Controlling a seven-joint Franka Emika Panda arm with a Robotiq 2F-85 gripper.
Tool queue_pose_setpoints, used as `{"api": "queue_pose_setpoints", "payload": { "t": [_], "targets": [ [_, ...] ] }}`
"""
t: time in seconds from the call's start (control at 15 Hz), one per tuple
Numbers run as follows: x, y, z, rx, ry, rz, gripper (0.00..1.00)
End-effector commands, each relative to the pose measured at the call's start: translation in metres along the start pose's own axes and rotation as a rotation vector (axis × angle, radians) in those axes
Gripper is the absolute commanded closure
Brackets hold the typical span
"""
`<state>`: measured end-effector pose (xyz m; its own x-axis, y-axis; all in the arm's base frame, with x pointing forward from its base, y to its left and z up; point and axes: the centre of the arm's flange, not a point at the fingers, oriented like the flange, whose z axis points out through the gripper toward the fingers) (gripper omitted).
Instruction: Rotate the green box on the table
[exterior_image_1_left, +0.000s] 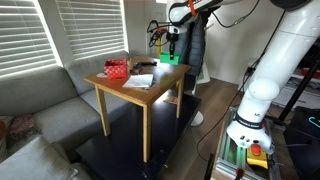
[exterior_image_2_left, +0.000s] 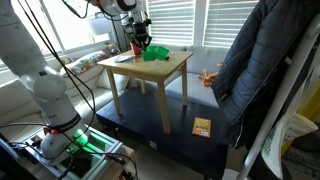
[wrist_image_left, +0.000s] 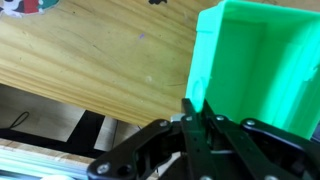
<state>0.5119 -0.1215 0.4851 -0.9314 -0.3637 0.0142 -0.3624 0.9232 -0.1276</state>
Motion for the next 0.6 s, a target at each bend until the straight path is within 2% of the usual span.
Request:
{"api": "queue_pose_setpoints", "payload": {
  "t": [0.0,0.2,0.53],
  "targets": [
    [-0.016,-0.001,0.010,0.012,0.012,0.093,0.98],
    [-0.024,-0.004,0.020,0.029,0.021,0.189,0.98],
    [-0.014,-0.039,0.032,0.035,0.057,0.240,0.98]
  ]
}}
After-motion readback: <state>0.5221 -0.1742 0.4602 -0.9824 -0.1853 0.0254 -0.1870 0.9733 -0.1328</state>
